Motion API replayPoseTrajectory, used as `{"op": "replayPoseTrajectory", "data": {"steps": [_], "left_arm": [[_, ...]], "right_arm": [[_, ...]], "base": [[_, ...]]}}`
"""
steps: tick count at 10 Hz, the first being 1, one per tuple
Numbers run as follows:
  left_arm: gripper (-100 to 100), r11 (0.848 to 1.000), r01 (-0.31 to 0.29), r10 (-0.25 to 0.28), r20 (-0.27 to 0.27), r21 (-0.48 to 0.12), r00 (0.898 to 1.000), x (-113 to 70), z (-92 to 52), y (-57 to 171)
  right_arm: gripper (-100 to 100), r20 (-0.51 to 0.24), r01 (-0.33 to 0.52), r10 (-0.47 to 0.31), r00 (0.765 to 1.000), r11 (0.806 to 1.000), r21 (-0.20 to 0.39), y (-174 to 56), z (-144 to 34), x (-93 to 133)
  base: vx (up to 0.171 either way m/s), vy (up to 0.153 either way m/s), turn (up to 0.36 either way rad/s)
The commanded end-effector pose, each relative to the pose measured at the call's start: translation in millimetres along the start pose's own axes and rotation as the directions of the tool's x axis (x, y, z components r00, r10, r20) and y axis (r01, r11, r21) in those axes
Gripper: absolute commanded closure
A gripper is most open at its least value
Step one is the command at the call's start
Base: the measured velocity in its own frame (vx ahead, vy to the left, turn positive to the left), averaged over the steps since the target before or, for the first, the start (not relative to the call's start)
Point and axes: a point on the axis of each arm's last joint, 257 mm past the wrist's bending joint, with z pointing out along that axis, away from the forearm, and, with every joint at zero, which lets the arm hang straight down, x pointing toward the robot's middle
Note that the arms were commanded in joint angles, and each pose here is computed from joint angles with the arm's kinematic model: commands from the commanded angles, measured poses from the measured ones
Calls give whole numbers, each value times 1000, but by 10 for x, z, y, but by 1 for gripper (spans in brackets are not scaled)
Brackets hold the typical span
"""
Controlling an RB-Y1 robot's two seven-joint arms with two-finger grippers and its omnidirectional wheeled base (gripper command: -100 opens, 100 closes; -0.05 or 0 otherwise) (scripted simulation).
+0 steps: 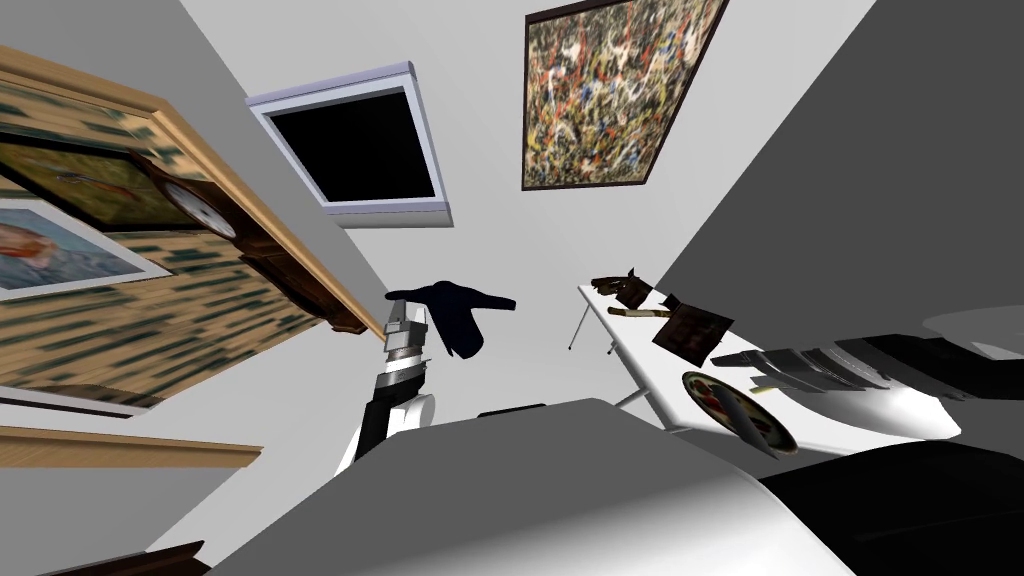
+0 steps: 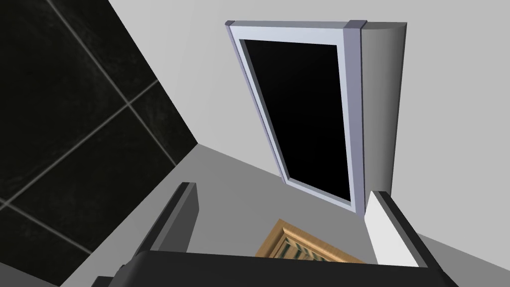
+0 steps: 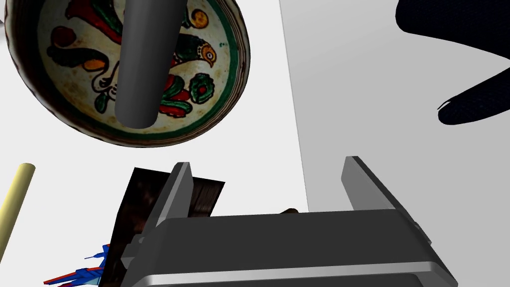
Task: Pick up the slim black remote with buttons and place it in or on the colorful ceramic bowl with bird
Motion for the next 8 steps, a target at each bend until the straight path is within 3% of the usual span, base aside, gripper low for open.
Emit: {"op": "replayPoseTrajectory", "data": {"steps": [1, 6, 7, 8], "left_arm": [[0, 1000, 0, 0, 0, 0, 1000, 0, 0, 0], [0, 1000, 0, 0, 0, 0, 1000, 0, 0, 0], [0, 1000, 0, 0, 0, 0, 1000, 0, 0, 0], [0, 1000, 0, 0, 0, 0, 1000, 0, 0, 0]], "right_arm": [[-100, 2, -1, 1, 1000, 1000, 1, -2, 0, -2], [-100, 2, -1, 1, 1000, 1000, 1, -2, 0, -2], [-100, 12, -94, 94, 996, 996, 3, -135, -62, 109], [-100, 19, -98, 98, 995, 995, 11, -163, -88, 100]], "base": [[0, 0, 0], [-3, -4, -10], [4, 6, 17], [0, 0, 0]]}}
